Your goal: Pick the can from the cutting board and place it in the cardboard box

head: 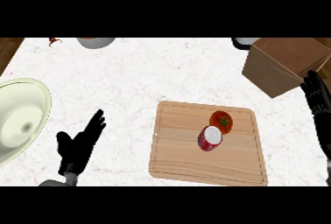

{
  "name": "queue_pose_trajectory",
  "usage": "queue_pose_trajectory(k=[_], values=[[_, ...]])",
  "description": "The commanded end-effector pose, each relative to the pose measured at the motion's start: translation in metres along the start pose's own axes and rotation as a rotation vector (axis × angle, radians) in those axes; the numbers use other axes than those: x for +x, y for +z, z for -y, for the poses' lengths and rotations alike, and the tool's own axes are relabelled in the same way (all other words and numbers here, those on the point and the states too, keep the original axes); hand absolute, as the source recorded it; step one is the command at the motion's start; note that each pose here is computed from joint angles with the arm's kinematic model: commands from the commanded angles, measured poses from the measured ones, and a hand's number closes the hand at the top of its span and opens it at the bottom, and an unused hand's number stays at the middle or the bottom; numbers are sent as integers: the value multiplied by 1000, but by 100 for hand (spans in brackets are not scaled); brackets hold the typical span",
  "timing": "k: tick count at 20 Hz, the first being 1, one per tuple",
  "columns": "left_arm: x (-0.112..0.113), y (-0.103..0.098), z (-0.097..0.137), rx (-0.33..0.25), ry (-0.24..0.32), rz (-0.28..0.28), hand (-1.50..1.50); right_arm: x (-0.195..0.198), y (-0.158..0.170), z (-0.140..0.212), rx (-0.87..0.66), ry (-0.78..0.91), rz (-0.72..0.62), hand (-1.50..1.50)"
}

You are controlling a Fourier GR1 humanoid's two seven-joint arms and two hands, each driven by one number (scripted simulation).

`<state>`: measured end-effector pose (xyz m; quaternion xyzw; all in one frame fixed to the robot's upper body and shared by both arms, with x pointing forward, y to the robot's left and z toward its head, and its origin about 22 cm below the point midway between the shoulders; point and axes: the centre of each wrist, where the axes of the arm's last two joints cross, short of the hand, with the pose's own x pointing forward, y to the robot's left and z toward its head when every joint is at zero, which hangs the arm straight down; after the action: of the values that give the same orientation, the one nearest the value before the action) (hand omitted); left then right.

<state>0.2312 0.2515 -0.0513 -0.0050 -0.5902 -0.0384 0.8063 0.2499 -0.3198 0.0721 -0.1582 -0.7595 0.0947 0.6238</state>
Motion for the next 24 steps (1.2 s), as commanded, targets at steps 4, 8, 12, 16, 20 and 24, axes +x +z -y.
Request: queue_pose_trajectory(k=[4,8,12,16,20,24], values=[[83,-23,-8,-97,-258,351,0,73,-41,-7,319,-164,338,-150],[117,-28,1,-173,-366,497,0,102,-68,30,536,97,440,-150],[137,-30,-8,-168,-381,533,0,80,-84,35,698,16,540,-150],[126,-31,-5,-163,-397,521,0,74,-90,40,812,162,702,-150],[113,-26,-10,-181,-401,506,0,88,-109,30,884,336,765,-150],[125,-29,-32,-133,-393,514,0,109,-95,21,1020,603,750,-150]])
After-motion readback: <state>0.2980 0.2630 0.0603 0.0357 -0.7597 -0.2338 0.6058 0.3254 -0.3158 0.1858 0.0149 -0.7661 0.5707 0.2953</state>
